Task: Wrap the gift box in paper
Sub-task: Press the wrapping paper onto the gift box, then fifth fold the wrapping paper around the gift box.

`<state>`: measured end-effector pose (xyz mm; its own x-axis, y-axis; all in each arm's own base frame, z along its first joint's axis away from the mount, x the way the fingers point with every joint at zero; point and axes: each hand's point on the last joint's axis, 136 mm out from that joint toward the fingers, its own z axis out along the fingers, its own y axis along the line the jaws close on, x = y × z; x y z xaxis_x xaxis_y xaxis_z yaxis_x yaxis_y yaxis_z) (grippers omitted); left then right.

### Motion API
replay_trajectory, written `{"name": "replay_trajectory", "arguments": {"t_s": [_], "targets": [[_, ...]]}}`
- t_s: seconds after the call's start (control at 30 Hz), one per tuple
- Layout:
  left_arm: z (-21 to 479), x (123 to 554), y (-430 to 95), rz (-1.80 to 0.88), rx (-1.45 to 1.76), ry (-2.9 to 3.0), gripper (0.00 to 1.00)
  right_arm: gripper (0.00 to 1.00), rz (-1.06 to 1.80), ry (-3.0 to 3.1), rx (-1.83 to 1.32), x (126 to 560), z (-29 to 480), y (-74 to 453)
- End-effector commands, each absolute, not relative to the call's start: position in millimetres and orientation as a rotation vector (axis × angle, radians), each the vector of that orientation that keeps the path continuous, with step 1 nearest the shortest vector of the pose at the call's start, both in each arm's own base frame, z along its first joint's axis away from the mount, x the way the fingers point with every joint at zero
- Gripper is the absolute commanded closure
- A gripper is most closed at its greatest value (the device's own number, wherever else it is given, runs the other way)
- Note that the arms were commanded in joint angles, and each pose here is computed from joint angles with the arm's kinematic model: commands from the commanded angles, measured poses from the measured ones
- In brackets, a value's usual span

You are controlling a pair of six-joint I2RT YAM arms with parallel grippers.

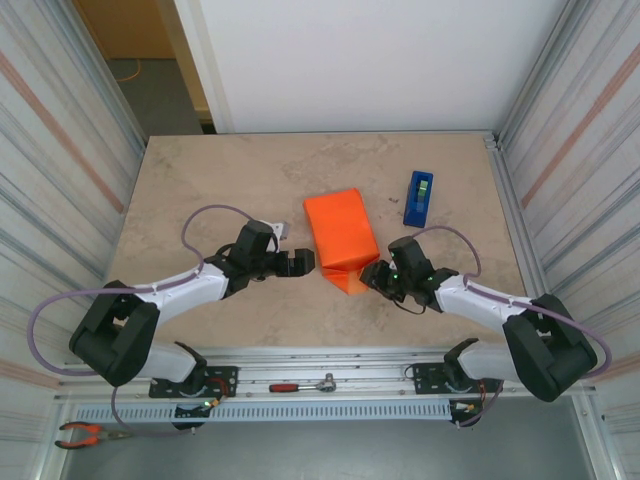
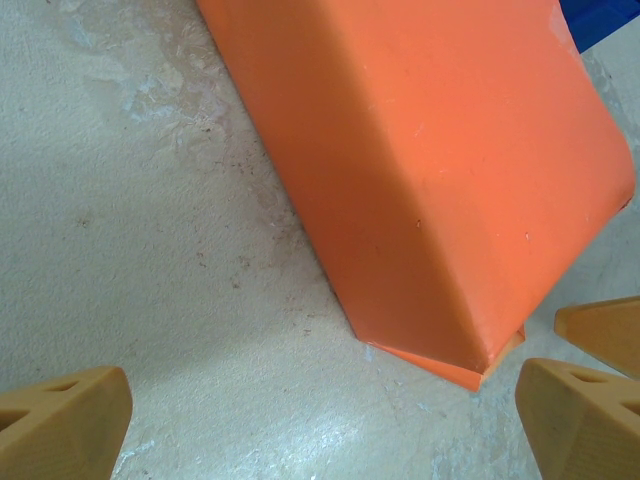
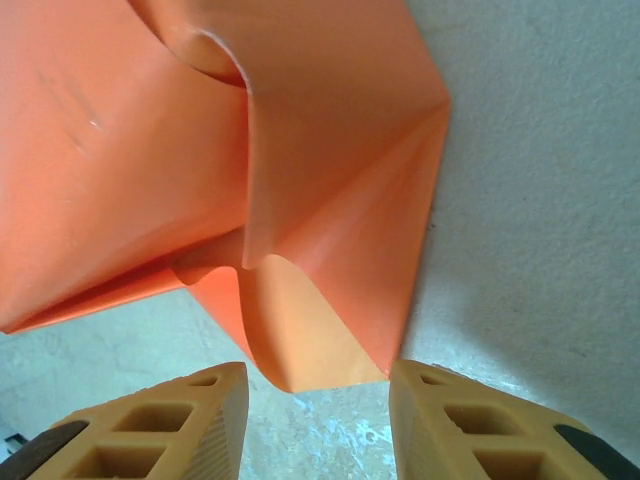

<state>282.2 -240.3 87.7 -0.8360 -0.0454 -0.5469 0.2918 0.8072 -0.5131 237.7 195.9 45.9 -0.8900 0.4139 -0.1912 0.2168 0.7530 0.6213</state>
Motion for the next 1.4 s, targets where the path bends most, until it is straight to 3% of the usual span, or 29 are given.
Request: {"name": "replay_trajectory", "arguments": {"t_s": [0.0, 0.93, 1.07, 1.17, 1.37], "targets": [[98.2, 287.4, -246.2, -0.832, 0.180, 2.406, 0.01, 0.61, 0.829, 2.671, 0.487, 234.9, 40.6, 194.1], [98.8, 289.1, -248.5, -0.840, 0.183, 2.404, 0.01, 0.83, 0.799, 2.721, 0.479, 237.6, 22.6, 203.5], [99.8, 288.2, -248.5, -0.842, 0.187, 2.405, 0.01, 0.89, 0.799, 2.725, 0.477, 237.2, 22.2, 203.4], [100.4, 285.0, -248.2, -0.844, 0.204, 2.408, 0.01, 0.99, 0.808, 2.723, 0.474, 237.4, 24.1, 204.1], [104.2, 273.1, -248.7, -0.881, 0.258, 2.405, 0.02, 1.00, 0.836, 2.697, 0.461, 241.0, 38.3, 207.4]]}}
